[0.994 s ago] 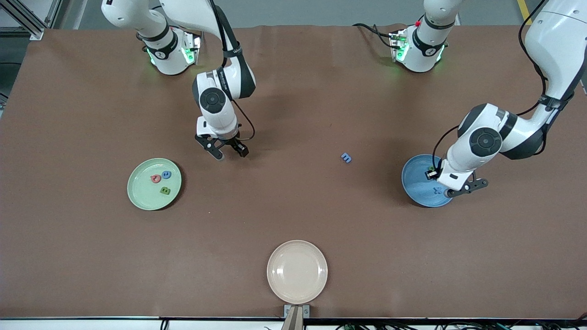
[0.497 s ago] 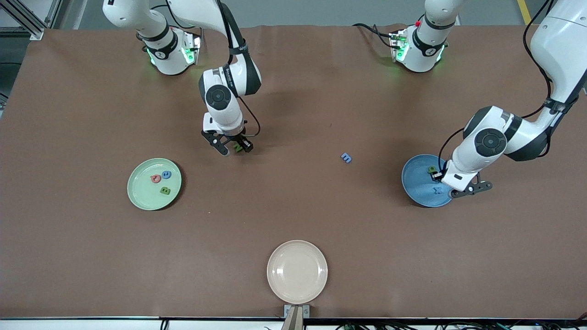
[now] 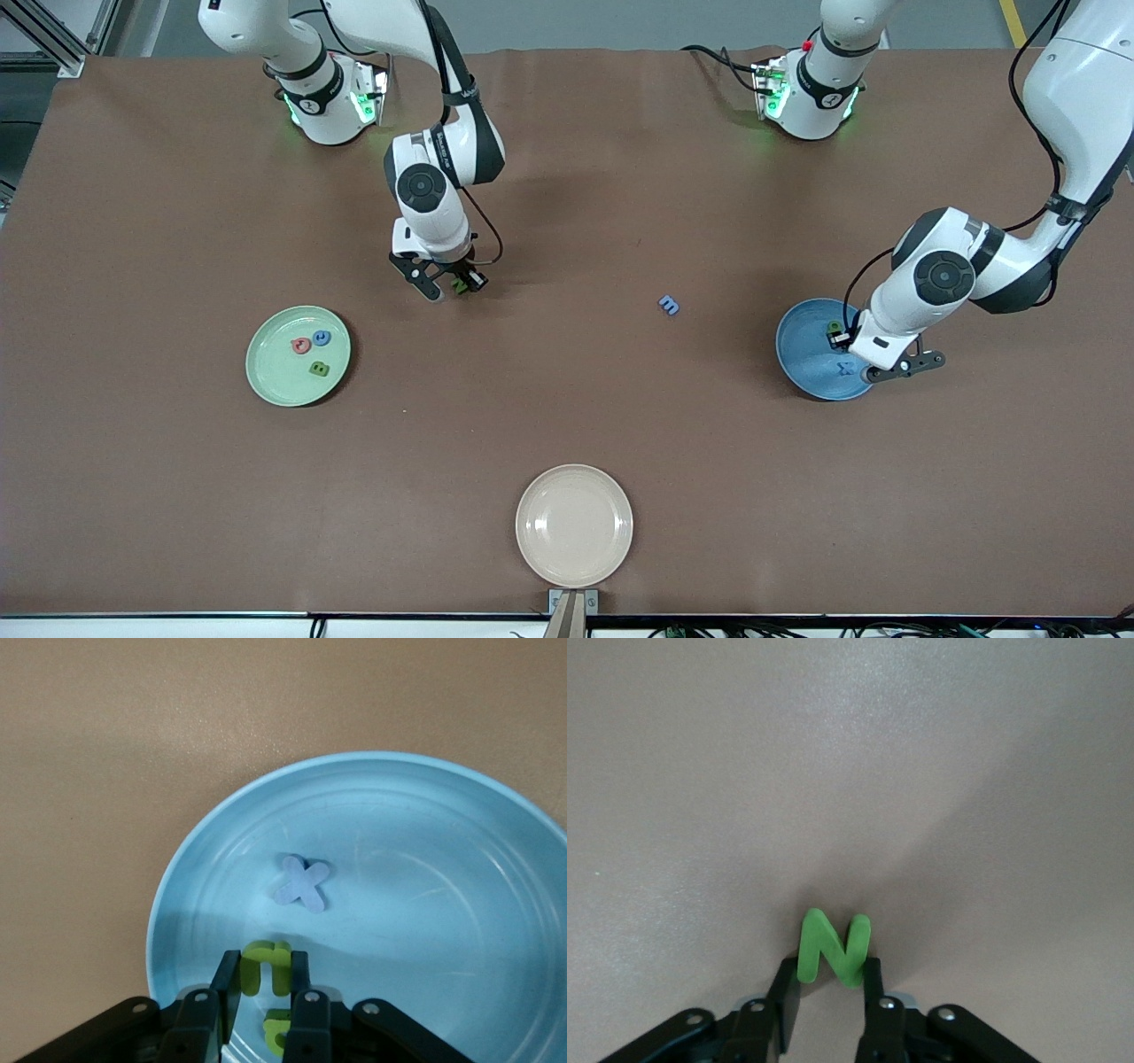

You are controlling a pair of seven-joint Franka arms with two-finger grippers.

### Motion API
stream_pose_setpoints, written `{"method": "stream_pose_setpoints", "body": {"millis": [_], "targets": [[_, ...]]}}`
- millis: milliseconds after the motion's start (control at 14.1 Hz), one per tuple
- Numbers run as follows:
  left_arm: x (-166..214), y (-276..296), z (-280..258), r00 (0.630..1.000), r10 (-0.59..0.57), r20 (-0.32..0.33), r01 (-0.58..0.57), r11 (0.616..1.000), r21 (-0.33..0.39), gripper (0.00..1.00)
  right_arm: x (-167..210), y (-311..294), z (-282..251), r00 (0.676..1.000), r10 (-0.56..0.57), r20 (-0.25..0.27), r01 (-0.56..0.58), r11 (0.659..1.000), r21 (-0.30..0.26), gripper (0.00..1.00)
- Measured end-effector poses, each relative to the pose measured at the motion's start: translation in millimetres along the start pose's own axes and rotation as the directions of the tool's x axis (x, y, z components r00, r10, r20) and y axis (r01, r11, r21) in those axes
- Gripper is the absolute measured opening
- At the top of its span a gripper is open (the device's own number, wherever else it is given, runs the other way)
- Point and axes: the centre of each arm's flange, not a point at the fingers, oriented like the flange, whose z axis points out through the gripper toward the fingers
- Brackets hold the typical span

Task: Sort upper and lower case letters into plates
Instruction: 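Place the N on the green plate while the left gripper grasps blue e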

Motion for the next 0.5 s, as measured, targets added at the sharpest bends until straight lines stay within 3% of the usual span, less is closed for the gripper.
{"method": "stream_pose_setpoints", "body": {"millis": [142,497], "targets": [[0.4,-0.3,-0.1,1.0,0.002,-0.003,-0.002,1.0,0.001,0.41,2.5,0.8,-0.1,1.0,0.0,0.0,0.0,1.0,-0.001,0.33],[4.1,21.5,-25.2,0.999,0.025,-0.041,-0.026,0.999,-0.025,0.91,35.0,6.1,-5.7,0.999,-0.042,-0.007,0.042,0.999,-0.003,0.33]]}}
